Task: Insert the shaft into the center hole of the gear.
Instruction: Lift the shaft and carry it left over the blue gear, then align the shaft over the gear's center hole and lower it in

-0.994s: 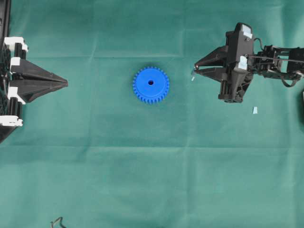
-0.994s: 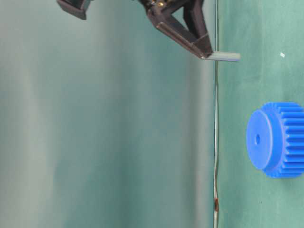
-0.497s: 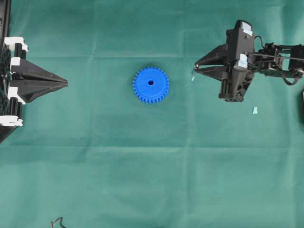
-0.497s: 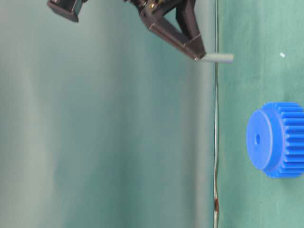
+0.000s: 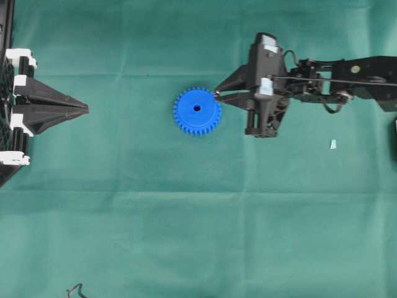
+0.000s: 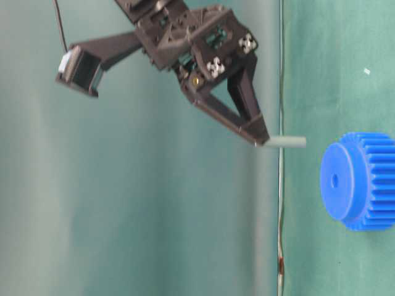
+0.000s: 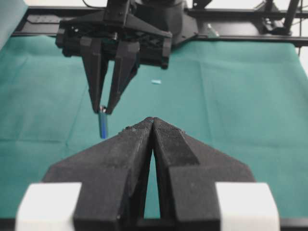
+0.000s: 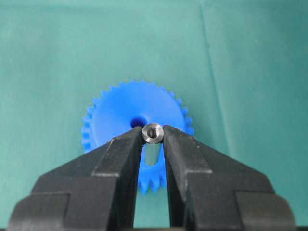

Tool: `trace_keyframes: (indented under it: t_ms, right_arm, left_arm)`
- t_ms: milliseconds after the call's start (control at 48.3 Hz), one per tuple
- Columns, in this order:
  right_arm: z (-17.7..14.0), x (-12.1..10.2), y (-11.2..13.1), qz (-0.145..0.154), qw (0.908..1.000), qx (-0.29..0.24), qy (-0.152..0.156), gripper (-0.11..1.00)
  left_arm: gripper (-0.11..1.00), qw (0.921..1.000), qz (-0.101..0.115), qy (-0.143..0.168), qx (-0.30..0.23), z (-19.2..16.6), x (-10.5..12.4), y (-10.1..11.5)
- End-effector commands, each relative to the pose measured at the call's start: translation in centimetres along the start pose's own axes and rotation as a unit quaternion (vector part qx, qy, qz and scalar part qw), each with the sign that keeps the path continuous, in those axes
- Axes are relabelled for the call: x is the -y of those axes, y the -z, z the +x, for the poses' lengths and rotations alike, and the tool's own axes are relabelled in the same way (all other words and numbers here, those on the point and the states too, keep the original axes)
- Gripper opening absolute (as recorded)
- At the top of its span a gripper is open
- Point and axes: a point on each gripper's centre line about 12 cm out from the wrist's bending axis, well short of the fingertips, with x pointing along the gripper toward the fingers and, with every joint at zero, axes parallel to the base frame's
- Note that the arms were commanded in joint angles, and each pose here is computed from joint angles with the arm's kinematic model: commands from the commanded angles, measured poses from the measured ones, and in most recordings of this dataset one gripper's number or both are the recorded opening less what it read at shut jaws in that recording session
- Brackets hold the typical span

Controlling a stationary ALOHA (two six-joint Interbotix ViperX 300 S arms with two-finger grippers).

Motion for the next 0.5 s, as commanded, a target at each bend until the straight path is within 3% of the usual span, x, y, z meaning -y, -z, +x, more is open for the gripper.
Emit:
trace_keyframes:
  t_ms: [0, 476]
  right_arm:
    - [0.1, -0.4, -1.9, -0.003, 0.9998, 0.020, -0.004, 0.17]
    - [1.5, -0.7, -2.3, 0.000, 0.9995, 0.031, -0.007, 0.17]
  left_arm:
    - [0.00, 0.9999, 0.001, 0.001, 0.012, 0.2, 0.0, -1.0]
    - [0.00, 0.9999, 0.001, 0.001, 0.012, 0.2, 0.0, -1.0]
